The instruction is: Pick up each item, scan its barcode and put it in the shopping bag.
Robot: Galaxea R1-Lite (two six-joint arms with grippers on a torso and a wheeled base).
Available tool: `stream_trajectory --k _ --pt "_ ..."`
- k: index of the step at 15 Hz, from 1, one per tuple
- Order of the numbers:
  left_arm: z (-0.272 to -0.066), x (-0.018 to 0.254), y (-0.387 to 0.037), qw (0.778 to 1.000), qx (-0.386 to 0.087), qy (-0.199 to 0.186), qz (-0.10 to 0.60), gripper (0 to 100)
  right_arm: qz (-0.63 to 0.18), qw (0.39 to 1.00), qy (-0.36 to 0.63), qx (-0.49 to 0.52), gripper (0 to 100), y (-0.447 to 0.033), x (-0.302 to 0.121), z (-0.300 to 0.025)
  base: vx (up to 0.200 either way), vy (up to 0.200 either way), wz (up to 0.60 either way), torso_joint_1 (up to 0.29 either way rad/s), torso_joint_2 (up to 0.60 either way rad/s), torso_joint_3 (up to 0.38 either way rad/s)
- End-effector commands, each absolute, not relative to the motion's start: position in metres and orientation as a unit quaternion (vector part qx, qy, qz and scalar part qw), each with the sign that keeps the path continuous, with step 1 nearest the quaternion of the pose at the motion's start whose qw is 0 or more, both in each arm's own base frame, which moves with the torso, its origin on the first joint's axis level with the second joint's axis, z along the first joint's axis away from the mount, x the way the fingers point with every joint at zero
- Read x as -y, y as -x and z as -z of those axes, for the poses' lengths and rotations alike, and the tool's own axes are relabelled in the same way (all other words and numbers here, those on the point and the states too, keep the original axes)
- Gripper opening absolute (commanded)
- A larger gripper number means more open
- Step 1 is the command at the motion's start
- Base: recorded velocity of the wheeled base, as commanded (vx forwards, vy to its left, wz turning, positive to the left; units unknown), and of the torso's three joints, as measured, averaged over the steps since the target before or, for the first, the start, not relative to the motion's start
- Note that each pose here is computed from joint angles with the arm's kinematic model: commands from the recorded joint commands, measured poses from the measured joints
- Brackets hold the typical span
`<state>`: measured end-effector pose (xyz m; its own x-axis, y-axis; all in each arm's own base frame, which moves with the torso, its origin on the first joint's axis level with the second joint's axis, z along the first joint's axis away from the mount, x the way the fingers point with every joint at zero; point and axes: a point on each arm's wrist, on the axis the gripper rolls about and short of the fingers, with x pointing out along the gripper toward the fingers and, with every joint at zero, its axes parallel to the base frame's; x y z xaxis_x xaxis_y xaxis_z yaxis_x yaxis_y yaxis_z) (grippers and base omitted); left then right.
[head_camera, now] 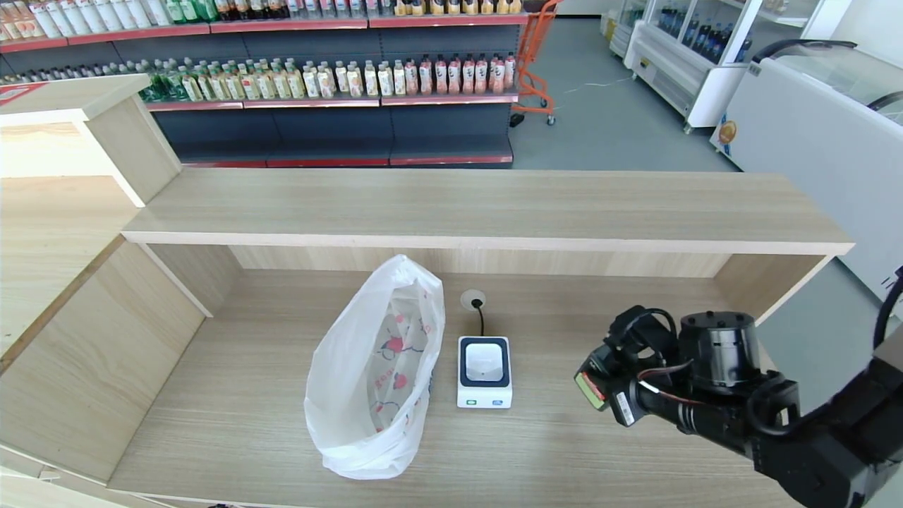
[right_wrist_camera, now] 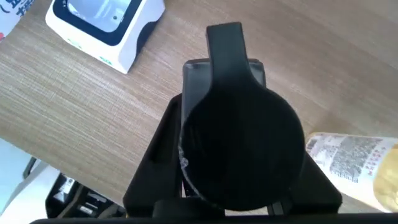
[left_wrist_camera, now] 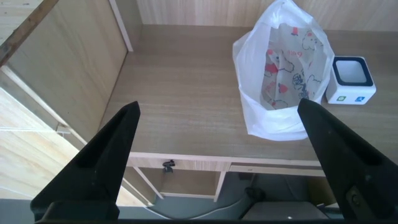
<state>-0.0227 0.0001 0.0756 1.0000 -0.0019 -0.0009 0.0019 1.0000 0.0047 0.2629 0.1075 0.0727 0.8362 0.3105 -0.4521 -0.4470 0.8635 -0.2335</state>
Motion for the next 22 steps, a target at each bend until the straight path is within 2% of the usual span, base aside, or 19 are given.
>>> stream_trajectory --k 1,5,6,7,9,11,12,13,14,16,17,22 --pt "-0.076 0.0 0.023 1.0 0.0 -0.002 0.001 100 -0.176 0.958 0.168 -0.149 0 -0.224 -0.08 -0.111 0.0 0.0 0.0 0.0 0.0 0.0" --pt "-0.076 0.0 0.023 1.0 -0.001 -0.002 0.001 100 -0.182 0.915 0.36 -0.018 0 -0.183 -0.061 -0.136 0.0 0.0 0.0 0.0 0.0 0.0" --pt "-0.076 0.0 0.023 1.0 -0.001 -0.002 0.001 100 -0.236 0.883 0.406 0.017 0 -0.179 -0.064 -0.139 0.0 0.0 0.0 0.0 0.0 0.0" --pt "-0.076 0.0 0.023 1.0 -0.001 -0.002 0.001 100 -0.299 0.834 0.461 0.047 0 -0.176 -0.067 -0.134 0.0 0.0 0.0 0.0 0.0 0.0" --pt "-0.076 0.0 0.023 1.0 0.0 -0.002 0.001 100 -0.406 0.665 0.612 0.134 0 -0.17 -0.069 -0.119 0.0 0.0 0.0 0.0 0.0 0.0" --pt "-0.076 0.0 0.023 1.0 -0.001 -0.002 0.001 100 -0.466 0.502 0.69 0.233 0 -0.163 -0.072 -0.105 0.0 0.0 0.0 0.0 0.0 0.0" --pt "-0.076 0.0 0.023 1.0 0.0 -0.002 0.001 100 -0.497 0.44 0.699 0.266 0 -0.157 -0.075 -0.096 0.0 0.0 0.0 0.0 0.0 0.0" --pt "-0.076 0.0 0.023 1.0 0.0 -0.002 0.001 100 -0.512 0.408 0.701 0.282 0 -0.153 -0.078 -0.092 0.0 0.0 0.0 0.0 0.0 0.0" --pt "-0.076 0.0 0.023 1.0 0.0 -0.002 0.001 100 -0.533 0.346 0.694 0.338 0 -0.152 -0.089 -0.09 0.0 0.0 0.0 0.0 0.0 0.0" --pt "-0.076 0.0 0.023 1.0 -0.001 -0.002 0.001 100 -0.552 0.292 0.652 0.431 0 -0.146 -0.104 -0.089 0.0 0.0 0.0 0.0 0.0 0.0" --pt "-0.076 0.0 0.023 1.0 0.0 -0.002 0.001 100 -0.558 0.269 0.632 0.466 0 -0.147 -0.114 -0.088 0.0 0.0 0.0 0.0 0.0 0.0" --pt "-0.076 0.0 0.023 1.0 -0.001 -0.002 0.001 100 -0.521 0.246 0.608 0.546 0 -0.179 -0.144 -0.103 0.0 0.0 0.0 0.0 0.0 0.0"
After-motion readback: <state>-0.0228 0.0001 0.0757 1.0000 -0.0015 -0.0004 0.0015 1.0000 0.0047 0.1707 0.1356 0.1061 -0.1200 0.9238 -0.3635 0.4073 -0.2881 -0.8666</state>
